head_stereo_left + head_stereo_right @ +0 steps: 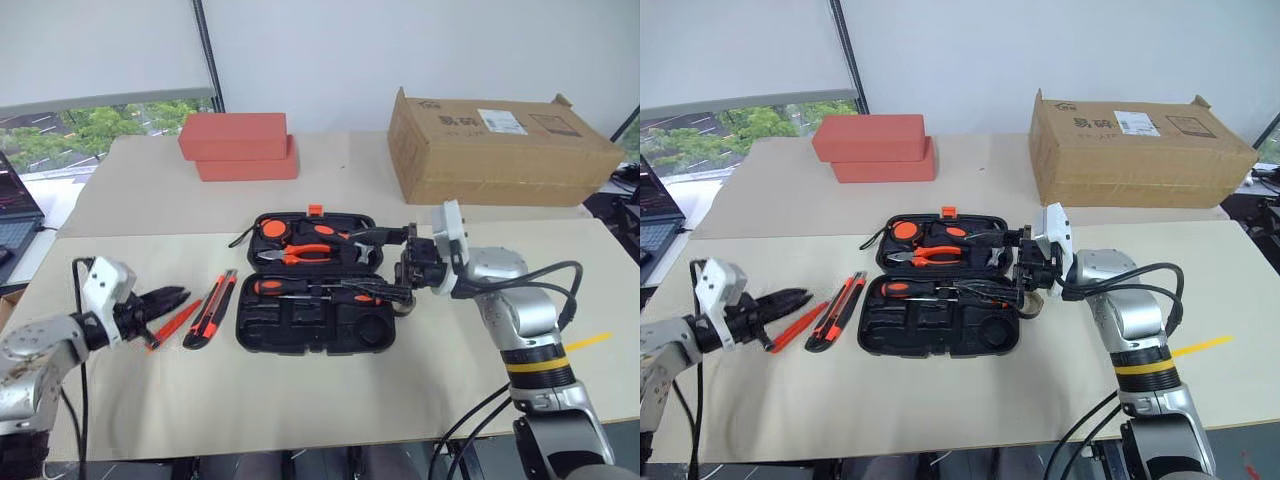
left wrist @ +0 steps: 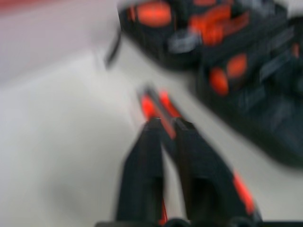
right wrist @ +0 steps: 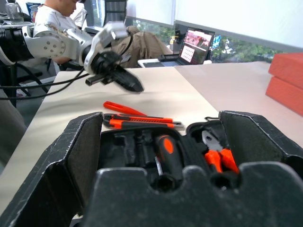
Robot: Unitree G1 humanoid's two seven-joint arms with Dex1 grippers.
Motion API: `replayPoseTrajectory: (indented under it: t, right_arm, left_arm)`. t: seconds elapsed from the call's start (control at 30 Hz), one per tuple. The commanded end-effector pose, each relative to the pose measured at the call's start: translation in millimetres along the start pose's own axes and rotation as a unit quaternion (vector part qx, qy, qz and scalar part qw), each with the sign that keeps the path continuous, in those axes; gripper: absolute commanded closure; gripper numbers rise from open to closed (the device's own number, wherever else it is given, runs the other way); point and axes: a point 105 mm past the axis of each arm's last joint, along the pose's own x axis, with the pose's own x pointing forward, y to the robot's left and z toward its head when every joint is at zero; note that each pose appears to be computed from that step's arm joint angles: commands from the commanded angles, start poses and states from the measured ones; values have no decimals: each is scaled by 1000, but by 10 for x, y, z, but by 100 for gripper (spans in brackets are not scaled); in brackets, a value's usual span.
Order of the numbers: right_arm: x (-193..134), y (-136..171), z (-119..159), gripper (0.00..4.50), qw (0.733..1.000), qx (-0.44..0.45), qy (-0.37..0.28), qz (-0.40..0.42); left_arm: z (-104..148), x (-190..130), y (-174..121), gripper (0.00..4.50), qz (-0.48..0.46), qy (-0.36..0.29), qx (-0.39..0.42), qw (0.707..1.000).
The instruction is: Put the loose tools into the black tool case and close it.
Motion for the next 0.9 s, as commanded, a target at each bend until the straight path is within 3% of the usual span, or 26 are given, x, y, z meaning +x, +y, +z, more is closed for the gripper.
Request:
replayPoseTrajectory:
  t: [0.03, 0.23, 0.37, 0.47, 0.77, 0.9]
  right_arm:
    - [26, 26, 139, 0, 1000, -25, -16, 3]
    - [38, 28, 131, 0, 1000, -26, -13, 4]
    - [43, 38, 137, 0, 1000, -27, -12, 6]
    - [45, 61, 139, 0, 1000, -27, -9, 11]
    - [43, 49, 164, 0, 999, -31, -8, 14]
    - [46, 43, 197, 0, 999, -32, -14, 15]
  left_arm:
    - [-54, -43, 101, 227, 13, 34, 49, 998]
    - [-295, -87, 205, 5, 19, 91, 53, 994]
    - [-428, -86, 284, 2, 33, 118, 50, 991]
    - [-462, -78, 283, 83, 28, 118, 43, 992]
    - [-396, -81, 303, 404, 33, 77, 22, 996]
    - [-88, -56, 389, 406, 54, 16, 33, 998]
